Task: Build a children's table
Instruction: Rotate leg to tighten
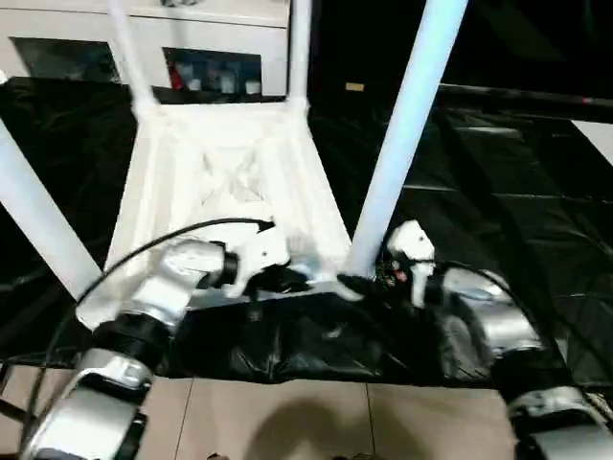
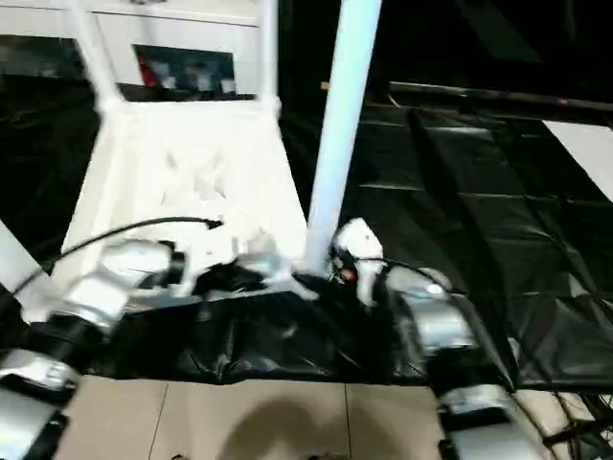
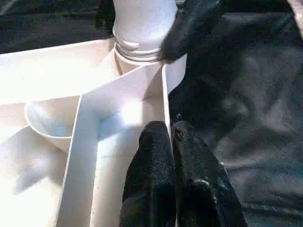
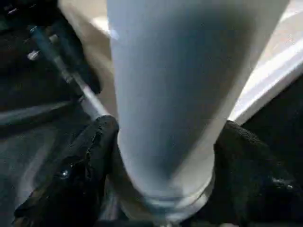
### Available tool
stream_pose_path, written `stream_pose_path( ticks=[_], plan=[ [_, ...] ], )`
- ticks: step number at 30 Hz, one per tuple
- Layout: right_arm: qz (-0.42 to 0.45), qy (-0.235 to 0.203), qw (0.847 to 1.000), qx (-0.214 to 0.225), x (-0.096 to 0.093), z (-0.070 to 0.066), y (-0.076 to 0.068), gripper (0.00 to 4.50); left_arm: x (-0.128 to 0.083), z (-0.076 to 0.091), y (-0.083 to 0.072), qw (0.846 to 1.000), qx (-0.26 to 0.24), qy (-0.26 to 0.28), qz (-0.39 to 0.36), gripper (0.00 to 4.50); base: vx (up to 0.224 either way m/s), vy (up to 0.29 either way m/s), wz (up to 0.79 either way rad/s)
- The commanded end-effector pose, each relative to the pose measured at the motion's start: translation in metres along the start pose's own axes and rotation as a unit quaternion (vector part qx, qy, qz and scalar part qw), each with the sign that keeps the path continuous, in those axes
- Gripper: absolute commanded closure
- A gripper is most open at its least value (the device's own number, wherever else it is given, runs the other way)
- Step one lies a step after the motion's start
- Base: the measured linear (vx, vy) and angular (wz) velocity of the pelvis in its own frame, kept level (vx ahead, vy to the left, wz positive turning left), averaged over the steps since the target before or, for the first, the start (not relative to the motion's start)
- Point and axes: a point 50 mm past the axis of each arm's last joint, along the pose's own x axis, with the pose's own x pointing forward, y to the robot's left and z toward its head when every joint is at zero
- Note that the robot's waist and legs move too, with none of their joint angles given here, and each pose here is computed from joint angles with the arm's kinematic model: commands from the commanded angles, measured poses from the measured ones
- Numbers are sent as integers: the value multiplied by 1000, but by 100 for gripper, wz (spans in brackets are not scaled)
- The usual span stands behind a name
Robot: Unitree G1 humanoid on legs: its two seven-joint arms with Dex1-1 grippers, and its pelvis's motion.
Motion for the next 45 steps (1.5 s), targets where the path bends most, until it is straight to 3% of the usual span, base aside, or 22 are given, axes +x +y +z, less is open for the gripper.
stream_pose_path(
  ticks=[1,10,22,25,27,29,31,33,35,40,44,45],
  plan=[
    [27,4,1000,-3,-4,1,0,105,3,-5,-10,999,4,13,-47,450,0,0,0],
    [67,-6,998,-6,-7,12,-5,169,-9,-12,-11,996,-1,29,-82,450,0,0,0],
    [80,-9,997,-15,-5,9,4,181,-6,-10,-12,996,6,26,-81,450,0,0,0],
    [29,-33,999,-5,1,9,4,181,2,-8,-9,999,-1,30,-44,450,0,0,0],
    [-51,-48,998,5,9,5,3,181,16,-1,-9,1000,-7,17,-15,450,0,0,0],
    [-66,-56,996,15,12,5,4,181,21,2,-9,1000,-9,15,-6,450,0,0,0],
    [-100,-65,992,34,17,3,6,182,30,7,-10,1000,-11,9,7,450,0,0,0],
    [-171,-82,978,85,35,0,16,182,56,23,-17,999,-16,-11,25,450,0,0,0],
    [-195,-82,973,93,46,0,23,182,68,31,-22,999,-16,-21,25,450,0,0,0],
    [-233,-84,968,48,64,13,30,182,81,36,-28,999,12,-6,31,450,0,0,0],
    [-239,-97,966,31,56,16,23,182,75,30,-25,999,13,3,38,450,0,0,0],
    [-246,-99,964,31,52,16,21,126,73,29,-24,999,12,5,41,450,0,0,0]
  ],
)
